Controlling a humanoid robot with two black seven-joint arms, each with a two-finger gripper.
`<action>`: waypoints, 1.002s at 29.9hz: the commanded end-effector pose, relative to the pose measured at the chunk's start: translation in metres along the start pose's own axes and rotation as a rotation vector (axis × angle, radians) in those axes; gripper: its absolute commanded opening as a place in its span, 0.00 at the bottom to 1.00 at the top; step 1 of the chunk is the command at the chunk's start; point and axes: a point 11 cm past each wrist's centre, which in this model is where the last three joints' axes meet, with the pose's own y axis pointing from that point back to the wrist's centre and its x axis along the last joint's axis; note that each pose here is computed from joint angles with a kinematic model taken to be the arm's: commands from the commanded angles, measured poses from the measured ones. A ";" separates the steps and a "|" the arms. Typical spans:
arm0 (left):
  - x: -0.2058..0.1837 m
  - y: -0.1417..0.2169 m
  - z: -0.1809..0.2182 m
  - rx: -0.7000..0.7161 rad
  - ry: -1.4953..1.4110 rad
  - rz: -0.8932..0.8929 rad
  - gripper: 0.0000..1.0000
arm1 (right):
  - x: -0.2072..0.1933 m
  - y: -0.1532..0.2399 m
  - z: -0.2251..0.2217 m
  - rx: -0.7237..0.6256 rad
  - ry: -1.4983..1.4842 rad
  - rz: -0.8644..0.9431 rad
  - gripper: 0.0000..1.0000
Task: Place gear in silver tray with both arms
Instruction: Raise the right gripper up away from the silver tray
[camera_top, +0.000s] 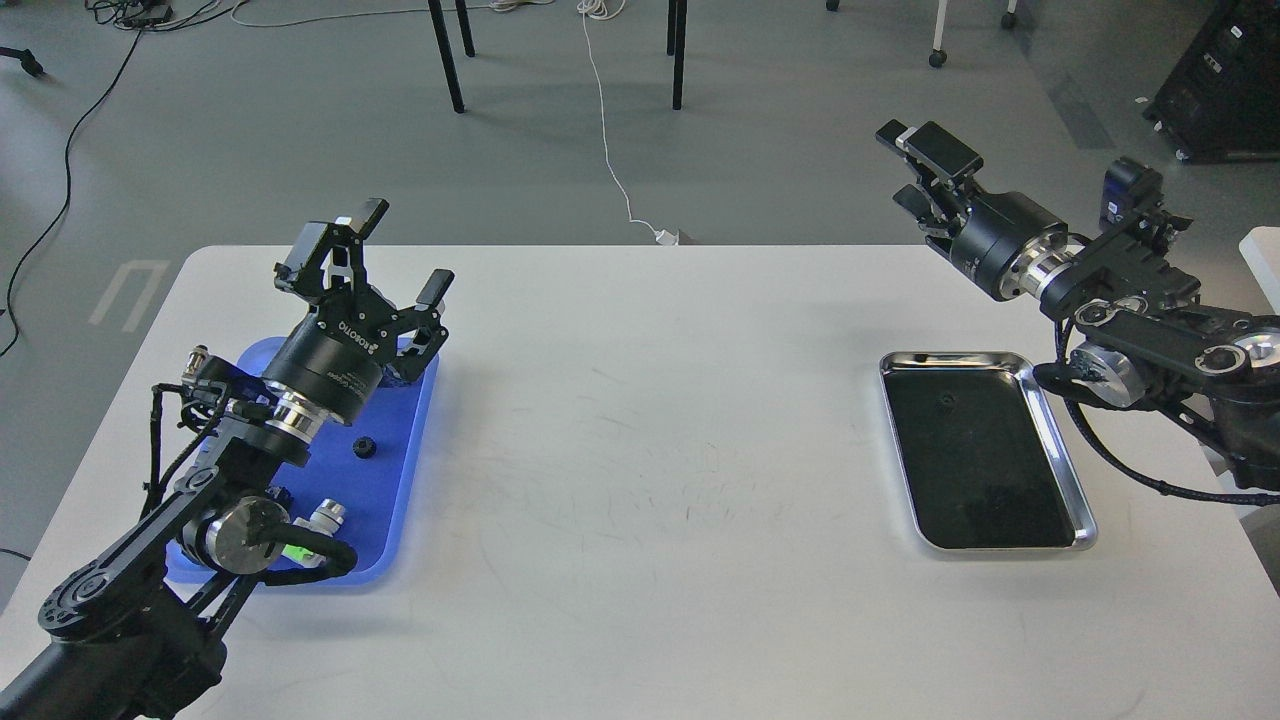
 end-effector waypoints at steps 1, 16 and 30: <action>-0.002 -0.001 -0.002 -0.001 0.006 -0.002 0.98 | -0.004 0.003 0.001 0.029 -0.223 0.077 0.98; -0.006 -0.002 -0.005 -0.006 0.022 -0.003 0.98 | -0.020 0.005 0.008 0.120 -0.536 0.198 0.99; -0.006 -0.002 -0.006 -0.007 0.025 0.000 0.98 | -0.039 0.016 0.026 0.113 -0.633 0.136 0.99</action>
